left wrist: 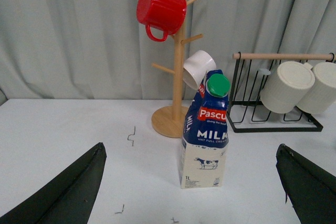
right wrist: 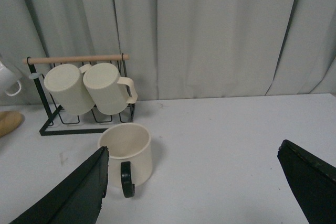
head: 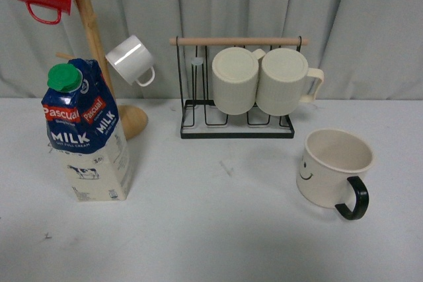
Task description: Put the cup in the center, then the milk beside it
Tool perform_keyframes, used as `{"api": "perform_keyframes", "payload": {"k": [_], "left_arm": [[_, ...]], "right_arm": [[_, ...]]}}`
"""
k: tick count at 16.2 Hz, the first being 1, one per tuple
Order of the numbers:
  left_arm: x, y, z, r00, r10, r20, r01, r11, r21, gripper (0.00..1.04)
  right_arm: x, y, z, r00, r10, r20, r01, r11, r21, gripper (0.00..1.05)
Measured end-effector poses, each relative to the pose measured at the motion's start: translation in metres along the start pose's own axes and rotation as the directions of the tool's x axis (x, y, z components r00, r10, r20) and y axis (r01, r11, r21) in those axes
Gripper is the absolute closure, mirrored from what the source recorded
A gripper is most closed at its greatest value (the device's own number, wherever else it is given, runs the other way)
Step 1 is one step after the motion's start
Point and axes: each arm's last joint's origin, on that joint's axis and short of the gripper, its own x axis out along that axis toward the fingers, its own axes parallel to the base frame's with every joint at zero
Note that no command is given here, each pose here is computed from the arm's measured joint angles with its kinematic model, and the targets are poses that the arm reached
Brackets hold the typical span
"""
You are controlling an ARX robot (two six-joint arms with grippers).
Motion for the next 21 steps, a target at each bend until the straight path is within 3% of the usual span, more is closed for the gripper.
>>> {"api": "perform_keyframes", "payload": {"k": [21], "left_arm": [[0.0000, 0.0000, 0.0000, 1.000, 0.000, 0.000, 0.000, 1.000, 0.000, 0.07]], "right_arm": [[0.0000, 0.0000, 0.0000, 1.000, 0.000, 0.000, 0.000, 1.000, 0.000, 0.06]]}}
